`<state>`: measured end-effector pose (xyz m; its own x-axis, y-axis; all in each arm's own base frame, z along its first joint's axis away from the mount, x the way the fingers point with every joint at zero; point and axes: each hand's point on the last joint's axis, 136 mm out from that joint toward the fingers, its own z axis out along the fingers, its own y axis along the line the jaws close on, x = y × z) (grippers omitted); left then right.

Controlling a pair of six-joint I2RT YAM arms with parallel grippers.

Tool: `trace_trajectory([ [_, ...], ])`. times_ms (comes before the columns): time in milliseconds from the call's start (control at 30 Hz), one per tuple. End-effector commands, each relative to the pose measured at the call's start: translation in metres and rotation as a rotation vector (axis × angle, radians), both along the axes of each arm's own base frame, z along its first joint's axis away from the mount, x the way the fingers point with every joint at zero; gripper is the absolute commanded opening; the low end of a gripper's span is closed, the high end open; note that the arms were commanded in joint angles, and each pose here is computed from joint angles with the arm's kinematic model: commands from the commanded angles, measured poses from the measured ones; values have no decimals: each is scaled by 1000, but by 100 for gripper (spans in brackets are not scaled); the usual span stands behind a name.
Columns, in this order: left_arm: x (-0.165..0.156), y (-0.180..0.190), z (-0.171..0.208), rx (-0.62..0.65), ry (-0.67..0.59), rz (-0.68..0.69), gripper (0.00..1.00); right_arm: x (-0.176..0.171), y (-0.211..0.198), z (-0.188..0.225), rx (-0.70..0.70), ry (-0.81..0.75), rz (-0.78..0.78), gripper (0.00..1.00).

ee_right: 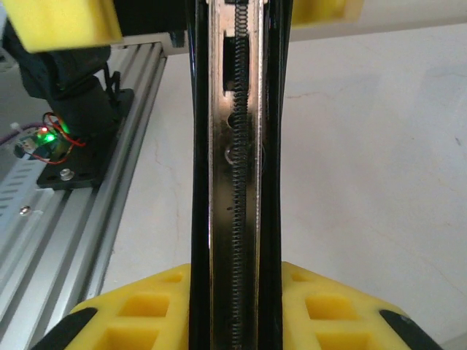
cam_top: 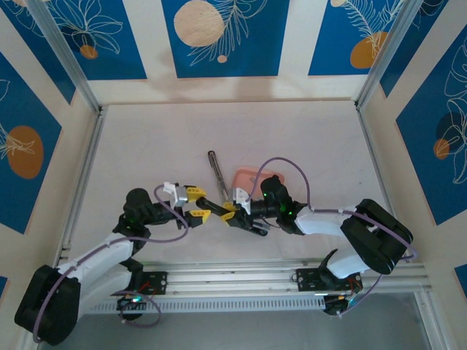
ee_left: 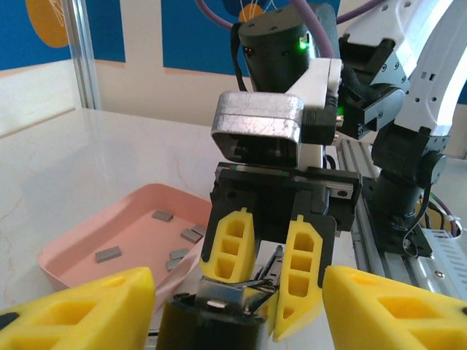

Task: Load the staples into the stapler

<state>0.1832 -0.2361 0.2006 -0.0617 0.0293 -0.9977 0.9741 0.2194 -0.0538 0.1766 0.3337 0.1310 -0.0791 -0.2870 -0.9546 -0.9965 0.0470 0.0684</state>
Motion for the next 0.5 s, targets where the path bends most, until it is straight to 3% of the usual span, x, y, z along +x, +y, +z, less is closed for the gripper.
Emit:
trace_trajectory([
  [0, -7, -6, 7, 13, -58, -55, 58, -10, 3, 23, 85, -65, 81, 15],
  [167, -9, -8, 3, 26, -54, -67, 50, -10, 4, 24, 87, -68, 89, 15],
  [400, -13, -9, 3, 43, -66, -81, 25, -7, 6, 22, 68, -53, 82, 16],
  [467, -13, -9, 4, 52, -74, -71, 23, -6, 6, 22, 65, -46, 72, 18],
])
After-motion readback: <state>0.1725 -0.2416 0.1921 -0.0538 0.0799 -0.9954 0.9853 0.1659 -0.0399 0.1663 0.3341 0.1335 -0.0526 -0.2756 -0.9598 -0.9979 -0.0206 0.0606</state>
